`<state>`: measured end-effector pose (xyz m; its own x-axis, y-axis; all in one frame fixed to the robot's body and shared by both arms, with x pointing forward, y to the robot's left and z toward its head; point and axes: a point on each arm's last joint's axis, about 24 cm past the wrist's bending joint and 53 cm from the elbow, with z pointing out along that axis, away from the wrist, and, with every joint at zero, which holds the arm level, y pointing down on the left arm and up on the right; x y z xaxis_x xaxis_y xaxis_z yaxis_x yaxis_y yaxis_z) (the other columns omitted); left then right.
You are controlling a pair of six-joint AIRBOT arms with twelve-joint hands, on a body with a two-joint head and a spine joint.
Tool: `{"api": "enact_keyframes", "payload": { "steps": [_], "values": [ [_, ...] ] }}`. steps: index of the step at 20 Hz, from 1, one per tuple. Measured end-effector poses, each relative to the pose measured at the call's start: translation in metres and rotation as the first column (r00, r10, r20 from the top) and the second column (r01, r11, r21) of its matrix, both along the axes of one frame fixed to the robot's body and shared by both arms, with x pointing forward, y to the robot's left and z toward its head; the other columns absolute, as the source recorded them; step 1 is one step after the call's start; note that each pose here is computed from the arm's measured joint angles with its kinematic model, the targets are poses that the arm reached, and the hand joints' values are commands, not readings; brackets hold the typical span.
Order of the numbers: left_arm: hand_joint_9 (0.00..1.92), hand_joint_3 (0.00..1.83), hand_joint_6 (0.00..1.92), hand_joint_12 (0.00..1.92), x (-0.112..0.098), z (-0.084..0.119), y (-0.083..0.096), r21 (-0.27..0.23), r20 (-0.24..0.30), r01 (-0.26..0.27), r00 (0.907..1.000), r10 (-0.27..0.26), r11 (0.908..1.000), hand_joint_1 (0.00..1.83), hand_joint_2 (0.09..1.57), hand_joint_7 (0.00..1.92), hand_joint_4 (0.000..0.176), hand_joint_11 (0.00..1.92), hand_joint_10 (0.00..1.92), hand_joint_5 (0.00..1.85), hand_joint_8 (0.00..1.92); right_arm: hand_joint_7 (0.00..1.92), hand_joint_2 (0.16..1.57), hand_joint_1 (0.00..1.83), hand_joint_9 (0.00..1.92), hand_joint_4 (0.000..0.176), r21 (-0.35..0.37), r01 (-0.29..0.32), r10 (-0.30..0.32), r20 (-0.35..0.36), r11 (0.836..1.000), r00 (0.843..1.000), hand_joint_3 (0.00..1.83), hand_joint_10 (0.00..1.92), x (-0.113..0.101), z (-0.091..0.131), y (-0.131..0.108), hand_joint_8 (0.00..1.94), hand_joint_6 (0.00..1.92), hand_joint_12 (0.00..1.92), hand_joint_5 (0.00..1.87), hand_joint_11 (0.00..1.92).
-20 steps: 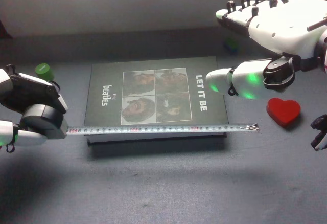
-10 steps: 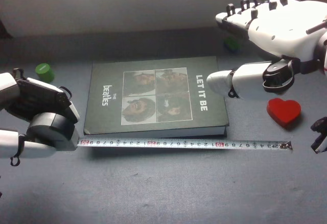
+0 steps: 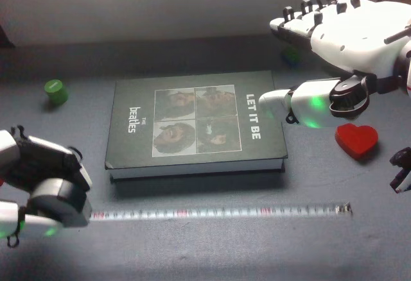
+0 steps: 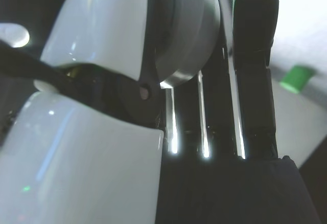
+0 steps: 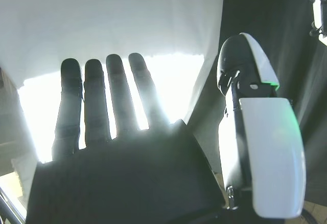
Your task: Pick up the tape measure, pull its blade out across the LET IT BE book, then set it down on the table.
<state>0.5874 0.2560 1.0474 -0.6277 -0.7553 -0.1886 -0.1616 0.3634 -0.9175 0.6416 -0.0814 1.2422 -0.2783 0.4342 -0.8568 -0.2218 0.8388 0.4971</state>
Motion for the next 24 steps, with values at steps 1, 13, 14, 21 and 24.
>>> {"api": "enact_keyframes", "payload": {
  "steps": [1,13,14,21,24],
  "values": [
    [1.01,0.0,0.79,1.13,-0.002,-0.004,-0.001,0.001,-0.006,0.004,1.0,-0.004,1.0,1.38,1.12,0.95,0.0,1.03,1.25,0.9,1.08,0.08,1.14,0.15,0.06,0.0,0.0,-0.001,0.001,0.0,1.0,1.0,0.0,0.0,0.0,0.0,0.0,0.0,0.0,0.43,0.06,0.0],
    [0.83,0.0,1.23,1.07,-0.004,-0.018,0.01,0.014,-0.013,-0.007,0.9999,0.007,0.9999,1.22,1.18,0.9,0.0,0.75,0.8,0.78,1.14,0.11,1.14,0.15,0.08,0.0,-0.001,-0.008,0.008,0.001,1.0,1.0,0.0,0.0,-0.002,0.0,0.003,0.0,0.01,0.47,0.09,0.0],
    [0.83,0.0,1.27,1.02,-0.005,-0.019,0.009,0.015,-0.012,-0.002,0.9999,0.002,0.9999,1.11,1.21,0.85,0.0,0.67,0.53,0.78,0.6,0.09,1.14,0.15,0.07,0.0,-0.001,-0.008,0.008,0.001,1.0,1.0,0.0,0.0,-0.002,0.0,0.003,0.0,0.0,0.44,0.08,0.0],
    [0.75,0.0,0.01,0.92,-0.008,-0.02,0.004,0.006,-0.009,0.005,0.9999,-0.005,1.0,0.71,1.14,0.81,0.0,0.38,0.03,0.75,0.0,0.1,1.14,0.15,0.08,0.0,-0.001,-0.009,0.009,0.002,1.0,1.0,0.0,0.01,-0.002,0.0,0.003,0.0,0.0,0.47,0.08,0.0],
    [0.57,0.0,0.0,0.84,-0.007,-0.02,0.005,0.007,-0.01,0.001,1.0,-0.001,1.0,0.64,1.12,0.59,0.0,0.19,0.0,0.58,0.0,0.1,1.14,0.15,0.09,0.0,-0.001,-0.009,0.009,0.002,1.0,1.0,0.0,0.0,-0.002,0.0,0.003,0.0,0.0,0.48,0.08,0.0]
  ]
}}
